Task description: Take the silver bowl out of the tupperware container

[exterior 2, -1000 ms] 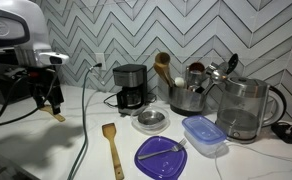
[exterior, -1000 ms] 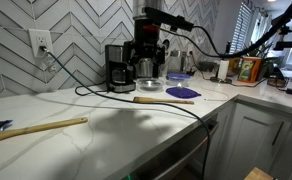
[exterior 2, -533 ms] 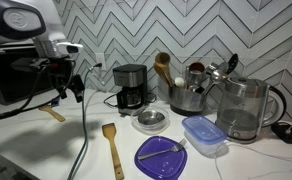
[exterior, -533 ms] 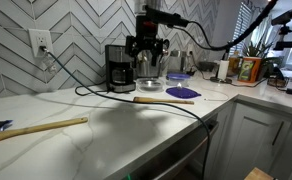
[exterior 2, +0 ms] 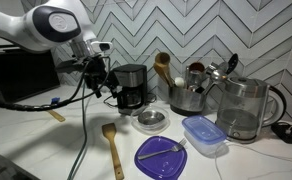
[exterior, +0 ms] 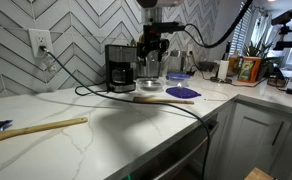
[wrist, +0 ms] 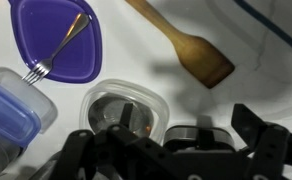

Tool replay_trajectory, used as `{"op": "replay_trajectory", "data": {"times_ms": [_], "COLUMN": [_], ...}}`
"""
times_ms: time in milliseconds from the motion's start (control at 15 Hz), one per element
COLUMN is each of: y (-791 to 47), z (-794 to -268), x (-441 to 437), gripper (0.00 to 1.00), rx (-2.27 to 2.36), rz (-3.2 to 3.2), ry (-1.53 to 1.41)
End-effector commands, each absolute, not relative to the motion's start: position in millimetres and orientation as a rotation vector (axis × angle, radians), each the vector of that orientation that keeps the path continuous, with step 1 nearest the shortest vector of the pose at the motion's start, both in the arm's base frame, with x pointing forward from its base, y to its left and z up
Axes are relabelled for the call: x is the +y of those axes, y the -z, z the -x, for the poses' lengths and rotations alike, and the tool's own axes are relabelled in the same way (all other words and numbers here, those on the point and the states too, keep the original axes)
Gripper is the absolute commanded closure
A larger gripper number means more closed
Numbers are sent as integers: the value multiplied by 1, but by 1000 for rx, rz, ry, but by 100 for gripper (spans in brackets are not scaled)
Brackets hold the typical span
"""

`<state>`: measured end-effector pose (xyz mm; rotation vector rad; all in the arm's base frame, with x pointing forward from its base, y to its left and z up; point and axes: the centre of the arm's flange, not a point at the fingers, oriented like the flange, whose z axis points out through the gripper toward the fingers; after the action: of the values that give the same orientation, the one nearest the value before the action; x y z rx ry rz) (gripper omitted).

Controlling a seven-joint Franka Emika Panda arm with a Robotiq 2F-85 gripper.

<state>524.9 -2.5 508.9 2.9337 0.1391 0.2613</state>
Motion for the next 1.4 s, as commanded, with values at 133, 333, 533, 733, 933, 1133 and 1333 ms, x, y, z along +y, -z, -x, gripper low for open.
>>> {"op": "replay_trajectory", "data": {"times_ms": [133,333,533,733,933,1133,1333], "y": [-470,-452,-434,-418,-408,-401,-393], "z": [-573,-589,-602,-611,-619,-626,-634], "x": [-35,-50,-60,-71,-79,-79,-76], "gripper": [0,0,0,0,0,0,0], "rx": [145,134,131,115,99,94,83], "rz": [-2808,-2768,-2774,-2800,-2819,-2839,-2860], "ry": [-264,-286,-288,-293,-318,-339,-351]}}
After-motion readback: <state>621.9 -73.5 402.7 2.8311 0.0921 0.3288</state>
